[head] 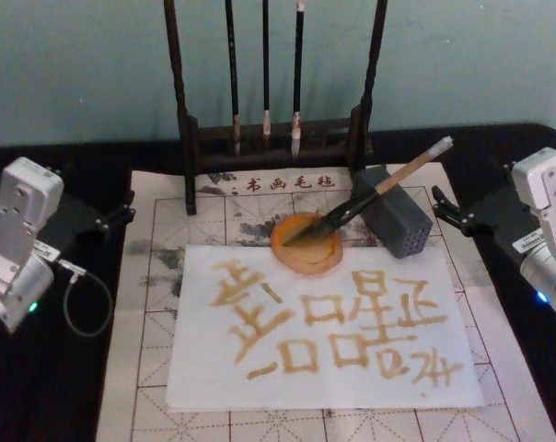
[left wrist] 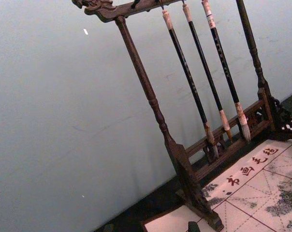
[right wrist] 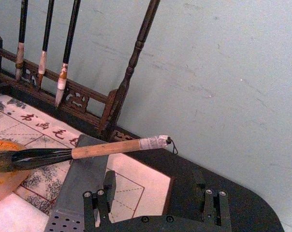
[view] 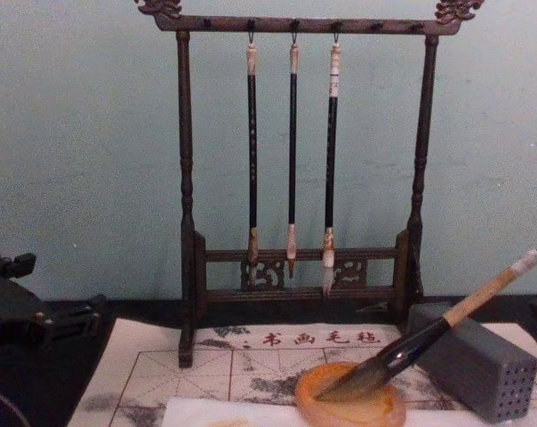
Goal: Pick up the brush from the inkstone, write on the paper, then place the brush back to its original position.
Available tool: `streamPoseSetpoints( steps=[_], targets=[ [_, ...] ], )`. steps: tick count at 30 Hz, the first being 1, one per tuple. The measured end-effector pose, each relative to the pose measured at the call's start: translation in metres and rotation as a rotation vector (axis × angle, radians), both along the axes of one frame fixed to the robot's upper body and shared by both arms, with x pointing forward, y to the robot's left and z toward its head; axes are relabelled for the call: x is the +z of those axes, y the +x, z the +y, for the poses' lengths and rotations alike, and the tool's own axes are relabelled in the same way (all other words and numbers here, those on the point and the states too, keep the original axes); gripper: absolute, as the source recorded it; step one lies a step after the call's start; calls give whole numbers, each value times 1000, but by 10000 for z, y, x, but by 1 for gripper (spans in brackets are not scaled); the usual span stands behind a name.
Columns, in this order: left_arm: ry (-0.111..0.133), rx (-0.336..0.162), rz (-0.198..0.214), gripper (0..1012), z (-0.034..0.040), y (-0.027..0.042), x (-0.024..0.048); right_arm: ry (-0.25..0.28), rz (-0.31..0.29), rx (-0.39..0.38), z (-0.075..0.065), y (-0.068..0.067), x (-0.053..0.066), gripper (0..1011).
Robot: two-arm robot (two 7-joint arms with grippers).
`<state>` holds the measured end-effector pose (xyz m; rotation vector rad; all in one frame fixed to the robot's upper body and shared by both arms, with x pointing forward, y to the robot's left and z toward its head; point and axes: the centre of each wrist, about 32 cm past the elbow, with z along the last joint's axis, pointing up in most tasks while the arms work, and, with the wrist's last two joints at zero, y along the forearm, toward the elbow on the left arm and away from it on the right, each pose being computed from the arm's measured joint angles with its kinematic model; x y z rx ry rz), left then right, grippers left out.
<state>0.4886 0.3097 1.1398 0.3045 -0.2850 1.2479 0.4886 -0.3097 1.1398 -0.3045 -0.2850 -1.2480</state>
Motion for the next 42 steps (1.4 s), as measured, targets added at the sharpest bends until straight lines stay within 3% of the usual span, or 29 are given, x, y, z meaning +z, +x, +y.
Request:
streamPoseSetpoints(
  steps=[42],
  targets=[
    [0, 0, 0, 1001, 0, 0, 0, 0, 0, 0, 0, 0, 0, 1000]
  ],
)
